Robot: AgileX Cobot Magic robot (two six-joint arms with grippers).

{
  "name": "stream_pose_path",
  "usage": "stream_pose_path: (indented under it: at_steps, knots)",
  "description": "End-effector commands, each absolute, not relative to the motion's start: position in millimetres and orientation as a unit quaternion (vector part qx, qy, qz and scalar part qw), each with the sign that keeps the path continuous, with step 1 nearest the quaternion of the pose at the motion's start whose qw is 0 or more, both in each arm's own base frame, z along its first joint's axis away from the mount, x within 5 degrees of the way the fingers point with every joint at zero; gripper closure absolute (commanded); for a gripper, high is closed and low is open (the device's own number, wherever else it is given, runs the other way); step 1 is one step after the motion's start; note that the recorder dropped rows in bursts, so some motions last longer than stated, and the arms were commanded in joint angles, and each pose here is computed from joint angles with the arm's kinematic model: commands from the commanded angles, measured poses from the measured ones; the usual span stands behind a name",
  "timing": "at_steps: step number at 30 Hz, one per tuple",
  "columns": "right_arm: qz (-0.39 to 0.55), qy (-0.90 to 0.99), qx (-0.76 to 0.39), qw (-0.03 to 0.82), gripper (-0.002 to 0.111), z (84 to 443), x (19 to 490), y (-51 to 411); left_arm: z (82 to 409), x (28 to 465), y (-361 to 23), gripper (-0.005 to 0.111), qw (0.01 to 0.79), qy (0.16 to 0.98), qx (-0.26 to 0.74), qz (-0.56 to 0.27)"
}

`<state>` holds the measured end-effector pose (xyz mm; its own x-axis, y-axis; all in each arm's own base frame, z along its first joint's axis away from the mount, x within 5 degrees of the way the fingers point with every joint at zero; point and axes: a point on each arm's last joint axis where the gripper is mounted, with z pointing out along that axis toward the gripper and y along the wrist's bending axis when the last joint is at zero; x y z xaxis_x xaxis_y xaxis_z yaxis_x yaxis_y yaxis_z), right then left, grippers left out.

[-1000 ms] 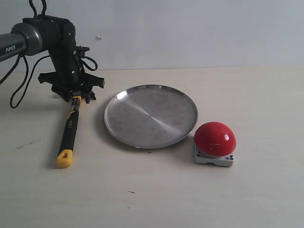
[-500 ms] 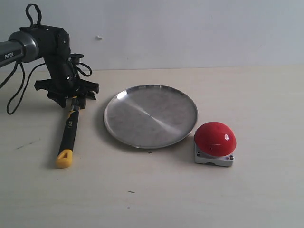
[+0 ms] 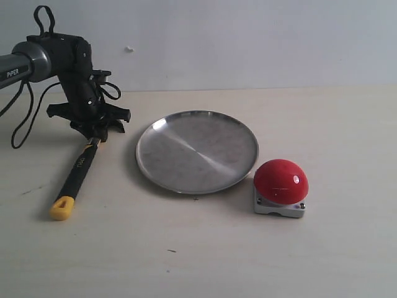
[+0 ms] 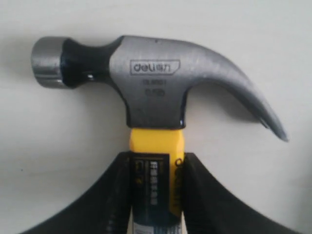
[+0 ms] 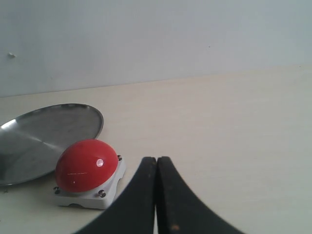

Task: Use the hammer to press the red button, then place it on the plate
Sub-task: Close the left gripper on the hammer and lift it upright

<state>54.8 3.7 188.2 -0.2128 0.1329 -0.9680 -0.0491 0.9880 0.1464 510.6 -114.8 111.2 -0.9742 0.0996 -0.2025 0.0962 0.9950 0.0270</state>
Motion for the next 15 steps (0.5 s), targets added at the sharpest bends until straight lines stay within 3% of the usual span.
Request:
stream_pose_path:
  at_steps: [1, 15]
  knots:
    - [0.069, 0.772, 0.027, 0.631, 0.108, 188, 55, 3, 109, 511, -115, 0.107, 0.101, 0.994, 0.048, 0.012]
    - [0.069, 0.772, 0.027, 0.631, 0.108, 188, 55, 3, 204, 502, -117, 0.107, 0.183, 0.982, 0.053, 0.0]
